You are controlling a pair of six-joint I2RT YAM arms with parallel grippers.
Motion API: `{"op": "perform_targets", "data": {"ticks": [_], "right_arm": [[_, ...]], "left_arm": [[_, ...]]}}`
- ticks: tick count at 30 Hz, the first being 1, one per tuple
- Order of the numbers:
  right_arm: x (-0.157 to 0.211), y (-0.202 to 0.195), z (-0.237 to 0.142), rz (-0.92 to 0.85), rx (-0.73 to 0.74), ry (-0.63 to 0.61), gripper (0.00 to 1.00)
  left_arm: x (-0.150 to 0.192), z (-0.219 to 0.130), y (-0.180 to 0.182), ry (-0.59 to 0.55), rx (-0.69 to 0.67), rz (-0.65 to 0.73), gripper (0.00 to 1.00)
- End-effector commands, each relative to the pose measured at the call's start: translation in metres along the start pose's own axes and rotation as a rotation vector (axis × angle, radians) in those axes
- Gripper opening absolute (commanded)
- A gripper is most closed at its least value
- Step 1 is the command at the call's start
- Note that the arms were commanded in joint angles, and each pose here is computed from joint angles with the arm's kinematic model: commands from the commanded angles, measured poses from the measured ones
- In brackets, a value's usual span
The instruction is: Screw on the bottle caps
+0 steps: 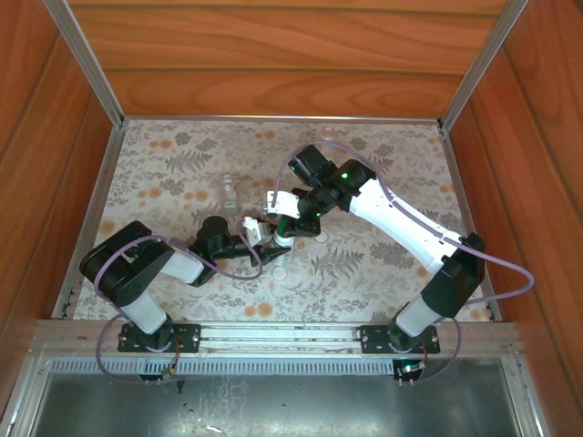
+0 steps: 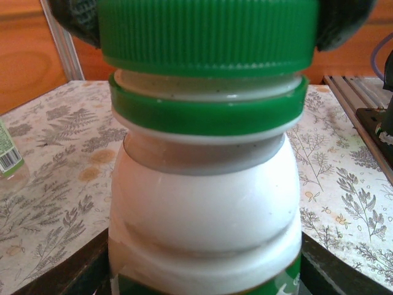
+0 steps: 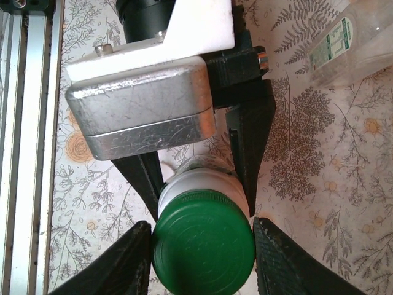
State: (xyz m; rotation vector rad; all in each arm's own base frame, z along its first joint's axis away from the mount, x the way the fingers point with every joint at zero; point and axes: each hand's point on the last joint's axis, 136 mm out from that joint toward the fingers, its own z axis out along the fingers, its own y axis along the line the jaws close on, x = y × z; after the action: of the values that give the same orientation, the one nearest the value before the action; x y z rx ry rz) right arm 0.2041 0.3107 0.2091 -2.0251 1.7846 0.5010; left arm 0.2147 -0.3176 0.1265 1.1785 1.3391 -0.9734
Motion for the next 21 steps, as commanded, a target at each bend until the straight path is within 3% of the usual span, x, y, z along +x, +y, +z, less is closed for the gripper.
{"op": "perform_targets", "data": {"ticks": [1,10,15,17,21], "right_arm": [[-0.005,0.004,0.000,-0.022,-0.027,-0.008,0.44],[-0.001,-0.005,0.005,0.109,0.012,0.014,0.36],[0.008,-0.038,0.006,0.390,0.204,0.026,0.33],[0.014,-0.053,0.004,0.563,0.302,0.018,0.26],[0.022,-0.063,-0.001,0.910,0.392,0.003,0.24]], "left_arm": [[0.004,-0.002,-0.002,0.015,0.008,0.003,0.58],[-0.008,-0.001,0.021,0.001,-0.109,0.029,0.58],[-0.024,-0.001,0.047,-0.018,-0.236,0.083,0.58],[-0.031,0.000,0.055,-0.023,-0.269,0.110,0.58],[-0.036,0.001,0.064,-0.014,-0.307,0.158,0.58]]}}
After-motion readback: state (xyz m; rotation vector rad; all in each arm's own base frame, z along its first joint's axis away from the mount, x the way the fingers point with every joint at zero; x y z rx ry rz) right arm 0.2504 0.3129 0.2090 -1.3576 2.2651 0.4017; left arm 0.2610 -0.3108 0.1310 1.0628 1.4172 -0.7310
